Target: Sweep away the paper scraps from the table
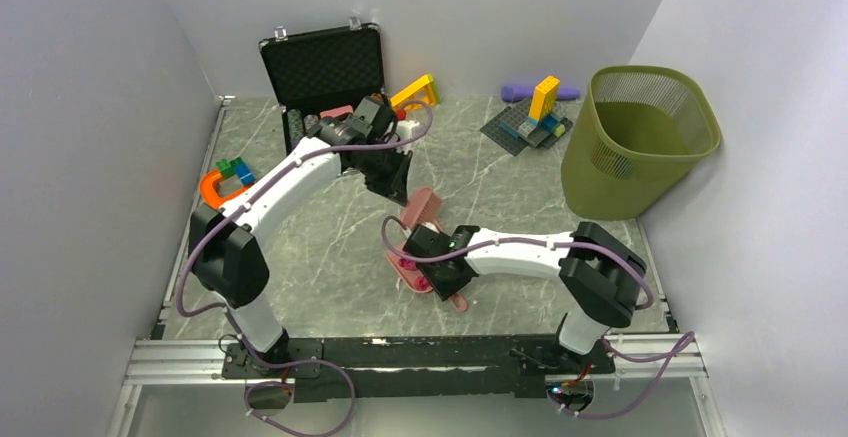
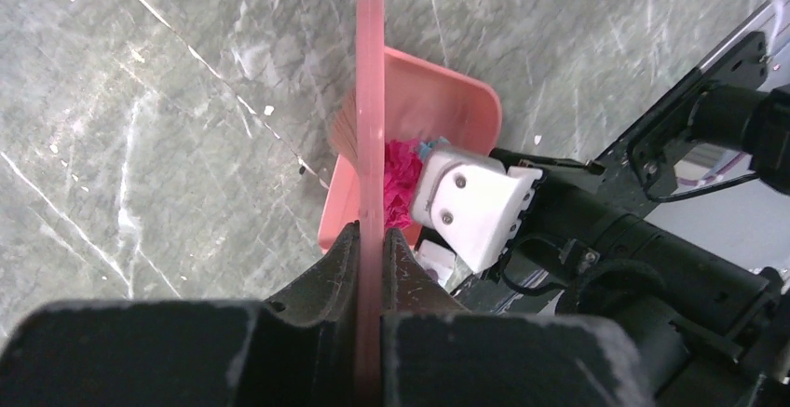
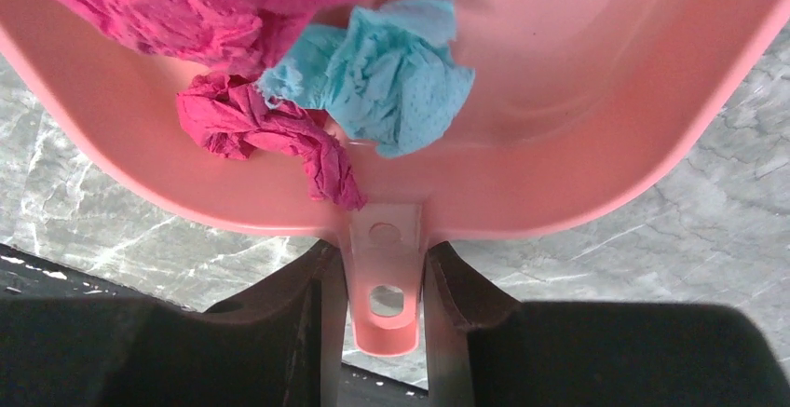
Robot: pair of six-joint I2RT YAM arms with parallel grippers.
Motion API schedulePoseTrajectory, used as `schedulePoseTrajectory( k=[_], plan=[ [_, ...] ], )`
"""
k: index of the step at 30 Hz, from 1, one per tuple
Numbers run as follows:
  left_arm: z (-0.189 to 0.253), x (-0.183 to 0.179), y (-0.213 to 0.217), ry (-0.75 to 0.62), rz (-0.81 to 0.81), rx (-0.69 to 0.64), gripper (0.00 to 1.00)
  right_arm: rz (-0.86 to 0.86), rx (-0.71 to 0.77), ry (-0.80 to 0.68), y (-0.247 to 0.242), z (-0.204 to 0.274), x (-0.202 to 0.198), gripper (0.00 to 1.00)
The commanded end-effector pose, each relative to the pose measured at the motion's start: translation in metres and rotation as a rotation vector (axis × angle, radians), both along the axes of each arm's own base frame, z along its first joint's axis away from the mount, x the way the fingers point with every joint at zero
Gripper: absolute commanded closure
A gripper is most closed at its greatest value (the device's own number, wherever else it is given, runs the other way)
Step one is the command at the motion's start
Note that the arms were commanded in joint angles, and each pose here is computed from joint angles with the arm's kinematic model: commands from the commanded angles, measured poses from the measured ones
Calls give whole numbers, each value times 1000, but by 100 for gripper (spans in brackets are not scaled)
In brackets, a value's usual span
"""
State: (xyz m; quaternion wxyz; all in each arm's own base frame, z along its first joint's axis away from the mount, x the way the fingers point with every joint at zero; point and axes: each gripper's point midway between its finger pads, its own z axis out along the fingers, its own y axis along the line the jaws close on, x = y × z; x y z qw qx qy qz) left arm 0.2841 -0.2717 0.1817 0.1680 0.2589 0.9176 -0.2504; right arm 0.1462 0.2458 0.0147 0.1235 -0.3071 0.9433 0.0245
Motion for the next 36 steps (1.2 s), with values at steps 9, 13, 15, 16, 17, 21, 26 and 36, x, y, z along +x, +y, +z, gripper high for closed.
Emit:
schedulePoseTrajectory(
  k=[9, 13, 15, 16, 17, 21, 26, 36],
  plan=[
    [47, 31, 51, -116, 249, -116, 100, -13, 115, -150, 18, 26, 14, 100],
    [59, 39, 92, -193, 376, -103, 100, -26, 117, -146, 19, 31, 13, 100],
    [68, 39, 111, -254, 433, -75, 100, -36, 119, -141, 19, 33, 13, 100],
    [72, 39, 120, -290, 465, -57, 100, -41, 121, -142, 20, 36, 13, 100],
    [79, 39, 128, -335, 493, -48, 100, -42, 122, -143, 21, 38, 14, 100],
    [88, 36, 160, -452, 614, 14, 100, -49, 107, -165, 23, 55, 21, 100],
    [88, 30, 192, -541, 723, 89, 100, -65, 109, -195, 27, 82, 32, 100],
    [68, 23, 216, -580, 772, 186, 100, -177, 249, -175, 21, 140, 69, 100]
  ],
)
